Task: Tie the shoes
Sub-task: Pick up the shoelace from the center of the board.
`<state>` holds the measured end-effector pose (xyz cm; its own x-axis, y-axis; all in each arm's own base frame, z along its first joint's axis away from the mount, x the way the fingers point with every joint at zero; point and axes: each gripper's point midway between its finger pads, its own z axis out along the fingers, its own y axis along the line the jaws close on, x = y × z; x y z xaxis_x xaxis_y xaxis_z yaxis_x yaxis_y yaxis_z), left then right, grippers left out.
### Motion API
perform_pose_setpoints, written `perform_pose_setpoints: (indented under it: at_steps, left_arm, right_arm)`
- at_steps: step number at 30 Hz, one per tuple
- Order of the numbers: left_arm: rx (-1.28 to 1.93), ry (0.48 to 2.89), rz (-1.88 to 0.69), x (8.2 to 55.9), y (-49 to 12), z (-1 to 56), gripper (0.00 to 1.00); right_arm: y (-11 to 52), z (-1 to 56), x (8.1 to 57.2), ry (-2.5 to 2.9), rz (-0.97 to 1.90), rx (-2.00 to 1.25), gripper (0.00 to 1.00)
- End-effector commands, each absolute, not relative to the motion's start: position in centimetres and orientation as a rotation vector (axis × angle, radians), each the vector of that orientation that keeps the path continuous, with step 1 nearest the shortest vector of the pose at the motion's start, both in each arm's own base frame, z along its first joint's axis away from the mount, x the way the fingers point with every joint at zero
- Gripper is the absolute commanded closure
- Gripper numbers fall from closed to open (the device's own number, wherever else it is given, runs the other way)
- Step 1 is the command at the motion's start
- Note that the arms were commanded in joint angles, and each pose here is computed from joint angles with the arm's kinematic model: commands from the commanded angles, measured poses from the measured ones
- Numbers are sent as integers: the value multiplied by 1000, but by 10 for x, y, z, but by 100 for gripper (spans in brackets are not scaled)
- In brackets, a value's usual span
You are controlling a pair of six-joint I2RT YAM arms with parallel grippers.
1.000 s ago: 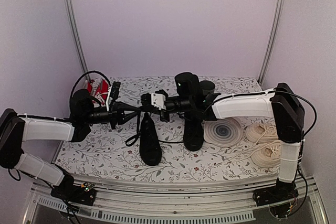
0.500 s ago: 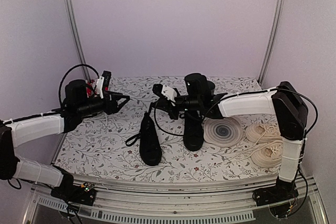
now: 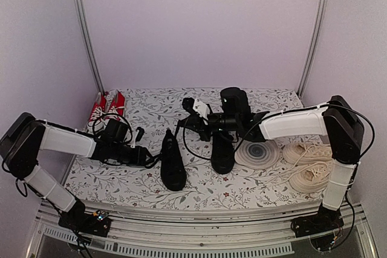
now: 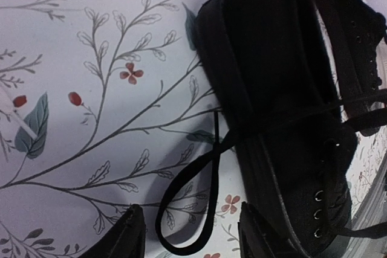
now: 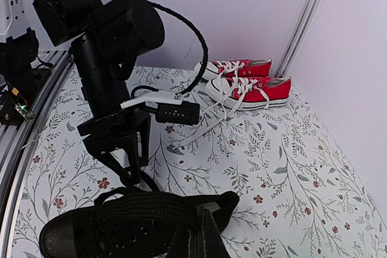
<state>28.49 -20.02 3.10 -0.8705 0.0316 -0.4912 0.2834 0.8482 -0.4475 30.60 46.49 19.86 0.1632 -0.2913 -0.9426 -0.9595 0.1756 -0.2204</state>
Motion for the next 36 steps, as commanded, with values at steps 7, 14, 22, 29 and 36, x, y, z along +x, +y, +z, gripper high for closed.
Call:
perform_pose_setpoints:
  at_steps: [7, 14, 22, 29, 36]
  left_arm:
    - [235, 2633, -504, 270, -183, 7, 51]
    - [298, 2678, -334, 266, -174, -11, 69]
    - [402, 2667, -395, 262, -190, -14, 100]
    - [561, 2240, -342, 311, -222, 82, 100]
    - [830, 1892, -348, 297, -252, 158, 100]
  right_arm:
    - [459, 217, 294, 1272, 791, -1328, 99]
    - [455, 218, 288, 1256, 796, -1323, 99]
    - [460, 217, 290, 1285, 843, -1315, 99]
    - [475, 234, 295, 1319, 989, -1261, 99]
    - [498, 235, 327, 1465, 1179, -1112, 99]
